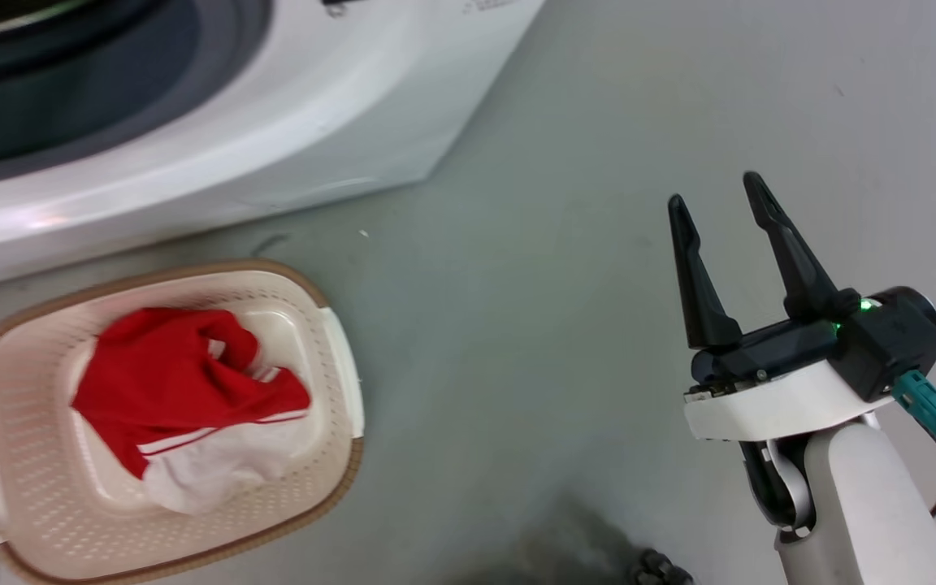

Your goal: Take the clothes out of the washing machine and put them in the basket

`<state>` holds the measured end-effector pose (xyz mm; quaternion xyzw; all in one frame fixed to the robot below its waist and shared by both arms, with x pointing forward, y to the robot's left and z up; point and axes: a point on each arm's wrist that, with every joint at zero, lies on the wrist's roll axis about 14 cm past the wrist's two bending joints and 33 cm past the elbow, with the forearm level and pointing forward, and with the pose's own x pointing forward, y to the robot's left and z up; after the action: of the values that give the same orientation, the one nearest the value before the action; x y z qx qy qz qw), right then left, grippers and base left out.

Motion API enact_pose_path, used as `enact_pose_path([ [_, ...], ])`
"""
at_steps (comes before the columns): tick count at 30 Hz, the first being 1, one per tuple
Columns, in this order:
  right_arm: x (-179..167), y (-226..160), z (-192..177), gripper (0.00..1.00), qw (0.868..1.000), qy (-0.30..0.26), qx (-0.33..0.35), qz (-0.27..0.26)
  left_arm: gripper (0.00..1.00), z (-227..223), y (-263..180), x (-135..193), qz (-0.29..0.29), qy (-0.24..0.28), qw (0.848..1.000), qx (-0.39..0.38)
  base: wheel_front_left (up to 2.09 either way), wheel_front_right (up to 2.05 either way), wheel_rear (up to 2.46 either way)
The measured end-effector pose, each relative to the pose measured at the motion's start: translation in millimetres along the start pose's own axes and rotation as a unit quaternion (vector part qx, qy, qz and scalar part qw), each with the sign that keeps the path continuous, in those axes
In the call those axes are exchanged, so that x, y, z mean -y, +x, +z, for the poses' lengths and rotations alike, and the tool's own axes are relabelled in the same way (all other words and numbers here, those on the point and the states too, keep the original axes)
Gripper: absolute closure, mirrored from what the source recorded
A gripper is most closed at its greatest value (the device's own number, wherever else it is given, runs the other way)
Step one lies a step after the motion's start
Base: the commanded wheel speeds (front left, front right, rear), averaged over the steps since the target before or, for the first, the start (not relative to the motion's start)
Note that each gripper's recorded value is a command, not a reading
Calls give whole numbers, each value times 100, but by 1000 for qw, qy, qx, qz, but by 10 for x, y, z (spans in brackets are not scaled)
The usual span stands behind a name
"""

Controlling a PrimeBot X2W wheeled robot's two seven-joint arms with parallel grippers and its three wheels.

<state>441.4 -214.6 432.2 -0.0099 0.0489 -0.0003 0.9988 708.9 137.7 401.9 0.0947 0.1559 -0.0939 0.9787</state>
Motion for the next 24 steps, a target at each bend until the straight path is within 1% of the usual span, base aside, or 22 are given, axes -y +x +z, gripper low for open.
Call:
enact_pose_path([
  [2,16,3,-31,0,1000,0,-4,-2,0,-120,137,23,-5,10,999,-30,0,0,0],
  [8,82,-3,-114,0,1000,-7,-17,-11,0,-235,496,-20,-5,26,996,-87,0,0,0],
  [9,96,-9,-126,0,1000,-9,-19,-13,0,-275,542,-10,-6,27,995,-101,0,0,0],
  [10,118,-36,-197,0,999,-10,-31,-17,0,-337,665,-2,-5,35,990,-133,0,0,0],
  [15,136,-78,-278,0,999,-9,-46,-22,0,-475,796,17,-6,34,982,-186,0,0,0],
  [19,141,-108,-360,0,998,-6,-59,-26,0,-690,835,33,-6,32,971,-237,0,0,0],
  [24,175,-131,-429,0,997,-5,-71,-32,0,-899,860,47,-7,32,961,-276,0,0,0],
])
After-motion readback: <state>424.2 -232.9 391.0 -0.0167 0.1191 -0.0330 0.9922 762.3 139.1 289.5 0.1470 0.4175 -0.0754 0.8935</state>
